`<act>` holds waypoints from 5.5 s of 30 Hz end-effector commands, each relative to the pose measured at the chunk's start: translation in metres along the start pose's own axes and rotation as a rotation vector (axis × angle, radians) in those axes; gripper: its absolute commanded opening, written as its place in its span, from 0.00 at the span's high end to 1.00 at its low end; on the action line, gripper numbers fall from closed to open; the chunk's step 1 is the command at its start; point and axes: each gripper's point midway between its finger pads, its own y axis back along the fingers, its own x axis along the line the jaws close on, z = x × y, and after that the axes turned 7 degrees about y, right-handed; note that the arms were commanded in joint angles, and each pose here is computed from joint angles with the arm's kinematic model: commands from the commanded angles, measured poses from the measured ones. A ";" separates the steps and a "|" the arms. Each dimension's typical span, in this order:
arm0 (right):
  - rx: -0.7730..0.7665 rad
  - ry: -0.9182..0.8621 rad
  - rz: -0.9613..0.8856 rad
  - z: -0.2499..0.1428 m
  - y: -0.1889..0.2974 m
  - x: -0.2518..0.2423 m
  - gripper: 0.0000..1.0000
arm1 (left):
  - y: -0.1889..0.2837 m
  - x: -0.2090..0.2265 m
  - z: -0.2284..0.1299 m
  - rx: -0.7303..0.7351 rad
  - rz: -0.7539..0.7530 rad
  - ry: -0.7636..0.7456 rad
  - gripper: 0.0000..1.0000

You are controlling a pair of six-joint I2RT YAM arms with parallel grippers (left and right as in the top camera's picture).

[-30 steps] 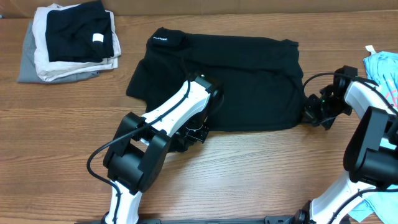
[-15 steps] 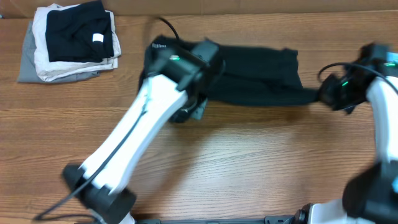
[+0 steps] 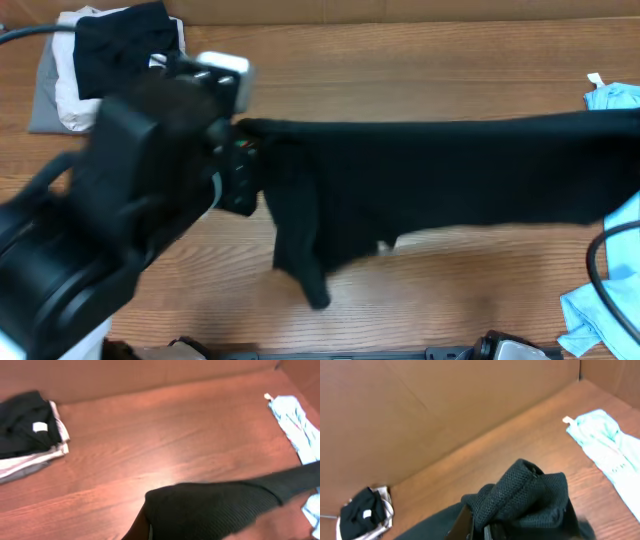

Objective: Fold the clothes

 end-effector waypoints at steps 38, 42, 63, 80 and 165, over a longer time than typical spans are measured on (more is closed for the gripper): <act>0.622 -0.117 -0.107 -0.104 -0.253 -0.076 0.96 | -0.257 0.086 -0.034 0.526 0.229 0.030 0.96; 0.736 -0.158 -0.139 -0.166 -0.283 -0.097 0.96 | -0.291 0.079 -0.102 0.789 0.175 0.069 0.96; 0.619 -0.310 -0.392 -0.158 -0.253 -0.187 0.96 | -0.258 -0.038 -0.213 1.077 0.102 -0.180 0.96; 0.620 -0.341 -0.491 -0.161 -0.243 -0.203 0.94 | -0.242 -0.037 -0.274 1.280 0.123 -0.226 0.70; 0.792 -0.202 -0.461 -0.217 -0.255 -0.153 0.85 | -0.284 0.030 -0.253 1.144 0.209 -0.084 0.34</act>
